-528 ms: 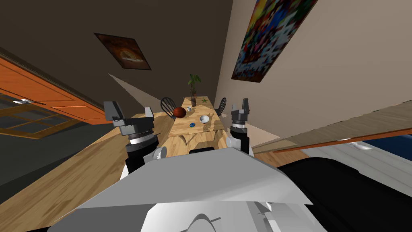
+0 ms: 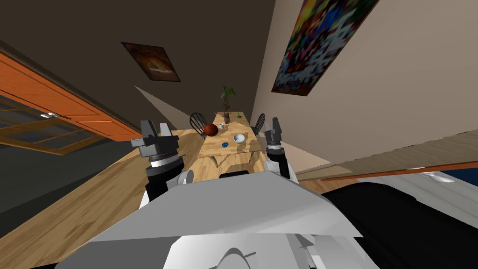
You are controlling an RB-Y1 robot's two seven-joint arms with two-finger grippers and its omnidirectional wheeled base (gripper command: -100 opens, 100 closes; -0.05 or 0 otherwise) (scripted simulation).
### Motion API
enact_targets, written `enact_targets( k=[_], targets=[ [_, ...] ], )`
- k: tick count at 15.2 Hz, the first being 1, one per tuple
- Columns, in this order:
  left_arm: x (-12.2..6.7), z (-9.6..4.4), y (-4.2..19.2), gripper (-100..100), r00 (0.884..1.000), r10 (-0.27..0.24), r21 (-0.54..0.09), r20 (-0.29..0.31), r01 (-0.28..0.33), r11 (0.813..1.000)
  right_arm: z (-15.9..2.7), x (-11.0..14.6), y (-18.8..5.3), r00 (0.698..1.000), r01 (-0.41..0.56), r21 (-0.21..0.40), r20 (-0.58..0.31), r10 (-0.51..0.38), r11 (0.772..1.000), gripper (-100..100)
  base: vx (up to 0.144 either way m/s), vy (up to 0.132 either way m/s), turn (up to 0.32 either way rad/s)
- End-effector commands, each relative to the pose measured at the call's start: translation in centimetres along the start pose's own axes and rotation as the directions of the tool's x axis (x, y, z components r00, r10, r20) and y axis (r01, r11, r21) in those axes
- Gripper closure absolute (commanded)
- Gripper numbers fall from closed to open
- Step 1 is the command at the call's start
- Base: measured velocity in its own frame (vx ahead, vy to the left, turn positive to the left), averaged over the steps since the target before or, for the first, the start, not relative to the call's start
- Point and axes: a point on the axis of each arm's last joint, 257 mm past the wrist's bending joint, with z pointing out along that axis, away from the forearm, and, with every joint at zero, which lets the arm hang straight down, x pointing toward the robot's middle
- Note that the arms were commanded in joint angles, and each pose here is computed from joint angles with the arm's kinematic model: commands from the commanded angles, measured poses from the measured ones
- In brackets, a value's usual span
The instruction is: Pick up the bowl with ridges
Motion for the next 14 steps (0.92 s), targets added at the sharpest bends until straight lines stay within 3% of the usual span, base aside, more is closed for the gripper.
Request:
enact_targets(
  k=[1, 8, 9, 10, 11, 12, 13, 14],
  targets=[
    [0.0, 0.0, 0.0, 0, 1.0, 0.0, 0.0, 0.0, 0.0, 1.0, -0.4, 1.1, -1.2, 0.997, 0.046, 0.023, -0.063, -0.044, 0.999, -100, 0.008, 0.024, 0.219],
    [0.0, 0.0, 0.0, 0, 1.0, 0.0, 0.0, 0.0, 0.0, 1.0, -2.2, 3.7, -5.1, 0.959, 0.182, 0.07, -0.234, -0.161, 0.981, -100, 0.013, 0.036, 0.108],
    [0.0, 0.0, 0.0, 0, 1.0, 0.0, 0.0, 0.0, 0.0, 1.0, -3.0, 4.3, -6.6, 0.939, 0.229, 0.086, -0.282, -0.197, 0.97, -100, 0.016, 0.046, 0.173],
    [0.0, 0.0, 0.0, 0, 1.0, 0.0, 0.0, 0.0, 0.0, 1.0, -3.0, 4.4, -6.7, 0.935, 0.235, 0.082, -0.293, -0.202, 0.969, -100, 0.018, 0.045, 0.149],
    [0.0, 0.0, 0.0, 0, 1.0, 0.0, 0.0, 0.0, 0.0, 1.0, -4.0, 5.0, -8.3, 0.908, 0.286, 0.094, -0.345, -0.239, 0.954, -100, 0.025, 0.045, 0.167],
    [0.0, 0.0, 0.0, 0, 1.0, 0.0, 0.0, 0.0, 0.0, 1.0, -4.0, 5.0, -8.3, 0.903, 0.291, 0.09, -0.354, -0.242, 0.952, -100, 0.024, 0.038, 0.142],
    [0.0, 0.0, 0.0, 0, 1.0, 0.0, 0.0, 0.0, 0.0, 1.0, -5.1, 5.5, -10.1, 0.87, 0.345, 0.099, -0.406, -0.278, 0.934, -100, 0.022, 0.044, 0.186],
    [0.0, 0.0, 0.0, 0, 1.0, 0.0, 0.0, 0.0, 0.0, 1.0, -5.2, 5.5, -10.1, 0.865, 0.349, 0.094, -0.416, -0.282, 0.932, -100, 0.02, 0.042, 0.156]
  ],
)
